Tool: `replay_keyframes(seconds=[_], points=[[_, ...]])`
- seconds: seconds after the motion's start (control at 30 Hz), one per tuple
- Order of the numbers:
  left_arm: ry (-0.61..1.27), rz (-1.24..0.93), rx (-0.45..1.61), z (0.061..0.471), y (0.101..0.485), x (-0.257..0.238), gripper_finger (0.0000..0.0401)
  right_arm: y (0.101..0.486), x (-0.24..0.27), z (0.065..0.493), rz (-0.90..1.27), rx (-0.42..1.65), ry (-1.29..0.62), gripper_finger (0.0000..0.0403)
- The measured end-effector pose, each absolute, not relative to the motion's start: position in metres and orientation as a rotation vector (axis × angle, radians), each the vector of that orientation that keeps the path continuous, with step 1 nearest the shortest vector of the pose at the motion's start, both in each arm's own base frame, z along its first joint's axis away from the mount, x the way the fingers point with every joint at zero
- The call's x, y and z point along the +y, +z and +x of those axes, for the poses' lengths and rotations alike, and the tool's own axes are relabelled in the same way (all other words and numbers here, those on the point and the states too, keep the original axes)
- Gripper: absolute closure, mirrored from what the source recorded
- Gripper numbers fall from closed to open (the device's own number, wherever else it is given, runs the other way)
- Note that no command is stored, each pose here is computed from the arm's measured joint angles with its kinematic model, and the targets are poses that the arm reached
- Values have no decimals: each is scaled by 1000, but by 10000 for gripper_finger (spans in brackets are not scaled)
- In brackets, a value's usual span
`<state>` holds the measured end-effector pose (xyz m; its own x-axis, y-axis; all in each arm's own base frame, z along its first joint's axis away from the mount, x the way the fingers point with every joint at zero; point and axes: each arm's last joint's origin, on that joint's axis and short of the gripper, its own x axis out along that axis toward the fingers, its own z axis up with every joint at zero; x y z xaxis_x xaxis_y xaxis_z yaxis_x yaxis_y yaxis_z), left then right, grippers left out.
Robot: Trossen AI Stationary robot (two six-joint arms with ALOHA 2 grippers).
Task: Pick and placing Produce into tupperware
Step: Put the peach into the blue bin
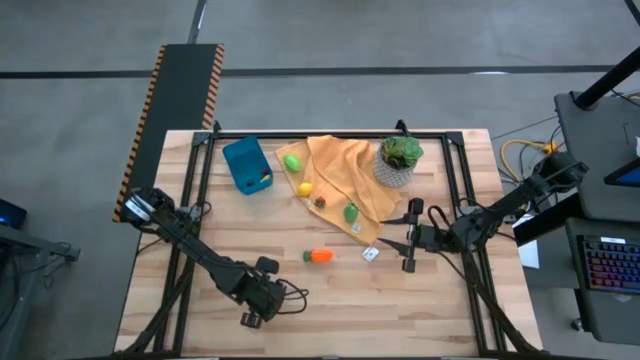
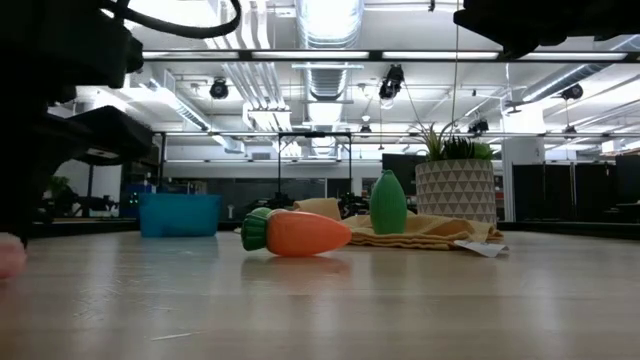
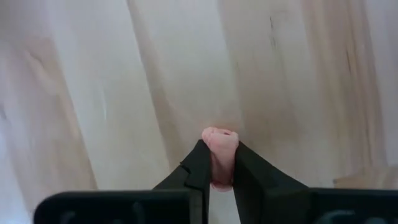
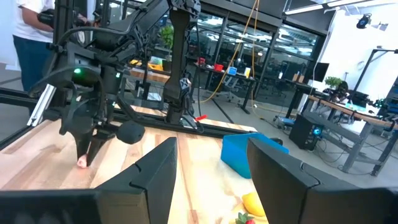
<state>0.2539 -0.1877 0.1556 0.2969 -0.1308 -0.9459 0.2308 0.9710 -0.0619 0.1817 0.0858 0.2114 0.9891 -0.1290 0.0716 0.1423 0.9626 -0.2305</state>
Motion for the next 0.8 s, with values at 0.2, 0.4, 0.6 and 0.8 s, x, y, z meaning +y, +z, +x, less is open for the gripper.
replay_keyframes(seconds=[0.2,0.4,0.6,0.8], points=[[-232,97,1197,259,167,-184,379,211,86,182,-237,-56,-137,216],[-164,136,1073,263,191,-173,378,212,86,182,-237,-56,-137,216],[-42,169,926,262,224,-145,378,211,86,182,-237,-56,-137,216],[162,199,779,256,255,-109,378,212,86,182,-237,-57,-138,216]])
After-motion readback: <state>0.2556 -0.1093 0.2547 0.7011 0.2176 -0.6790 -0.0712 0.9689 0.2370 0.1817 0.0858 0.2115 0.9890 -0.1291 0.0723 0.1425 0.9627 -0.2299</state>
